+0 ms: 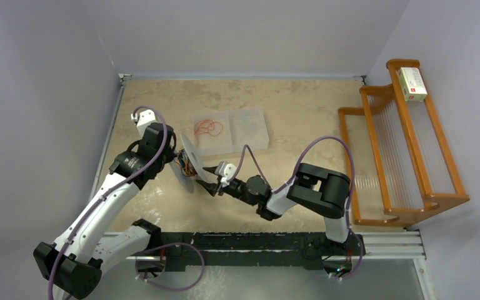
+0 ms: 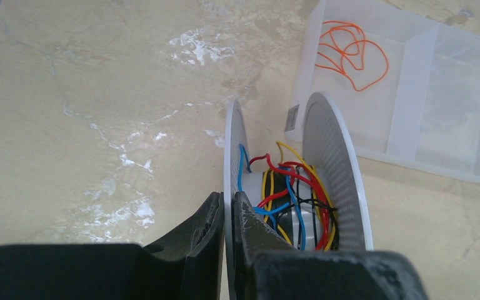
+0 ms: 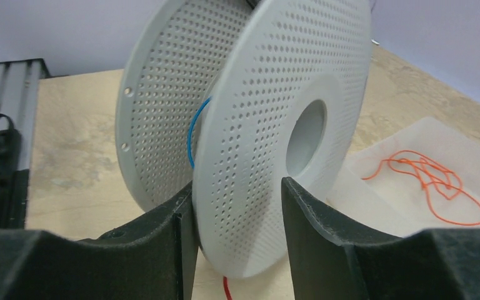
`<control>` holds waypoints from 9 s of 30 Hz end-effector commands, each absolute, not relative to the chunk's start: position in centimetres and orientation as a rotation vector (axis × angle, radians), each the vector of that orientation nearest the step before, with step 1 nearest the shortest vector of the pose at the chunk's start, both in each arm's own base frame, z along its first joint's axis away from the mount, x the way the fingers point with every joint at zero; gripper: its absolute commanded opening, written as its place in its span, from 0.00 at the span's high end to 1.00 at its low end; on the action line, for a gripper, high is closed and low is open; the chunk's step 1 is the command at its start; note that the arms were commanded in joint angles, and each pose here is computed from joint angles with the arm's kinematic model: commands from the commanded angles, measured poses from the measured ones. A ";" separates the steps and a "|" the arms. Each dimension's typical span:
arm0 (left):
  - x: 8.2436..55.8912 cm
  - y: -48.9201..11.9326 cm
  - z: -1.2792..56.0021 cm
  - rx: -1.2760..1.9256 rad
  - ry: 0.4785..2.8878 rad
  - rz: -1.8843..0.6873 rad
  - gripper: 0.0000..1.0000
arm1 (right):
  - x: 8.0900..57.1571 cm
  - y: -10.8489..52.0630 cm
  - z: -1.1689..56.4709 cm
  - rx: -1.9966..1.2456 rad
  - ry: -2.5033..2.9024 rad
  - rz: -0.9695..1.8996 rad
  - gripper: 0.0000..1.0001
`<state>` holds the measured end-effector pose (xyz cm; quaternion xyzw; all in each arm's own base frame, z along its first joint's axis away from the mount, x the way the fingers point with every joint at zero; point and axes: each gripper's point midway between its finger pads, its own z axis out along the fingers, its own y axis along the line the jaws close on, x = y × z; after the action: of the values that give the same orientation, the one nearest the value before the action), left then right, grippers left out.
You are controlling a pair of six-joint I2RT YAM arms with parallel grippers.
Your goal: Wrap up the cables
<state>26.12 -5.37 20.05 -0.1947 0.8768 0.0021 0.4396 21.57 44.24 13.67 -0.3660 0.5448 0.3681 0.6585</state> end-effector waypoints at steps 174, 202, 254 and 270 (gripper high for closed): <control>28.5 -12.9 36.7 -0.121 1.977 -0.487 0.47 | 28.3 32.7 33.3 -0.797 1.419 0.760 1.00; 21.8 -24.5 36.4 0.468 1.937 -1.273 0.46 | 23.0 30.8 37.7 -0.859 1.223 0.863 1.00; 21.0 -26.3 37.0 0.517 1.974 -1.390 1.00 | 20.5 26.4 37.3 -0.810 1.220 0.781 0.44; 19.1 -26.7 42.0 0.616 1.855 -1.492 1.00 | 19.0 27.1 34.8 -0.941 1.011 0.748 0.32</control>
<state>20.06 -26.36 38.77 0.2095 0.7464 -0.5458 0.3180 19.54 26.90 31.68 -0.4104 0.5389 0.3434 0.6505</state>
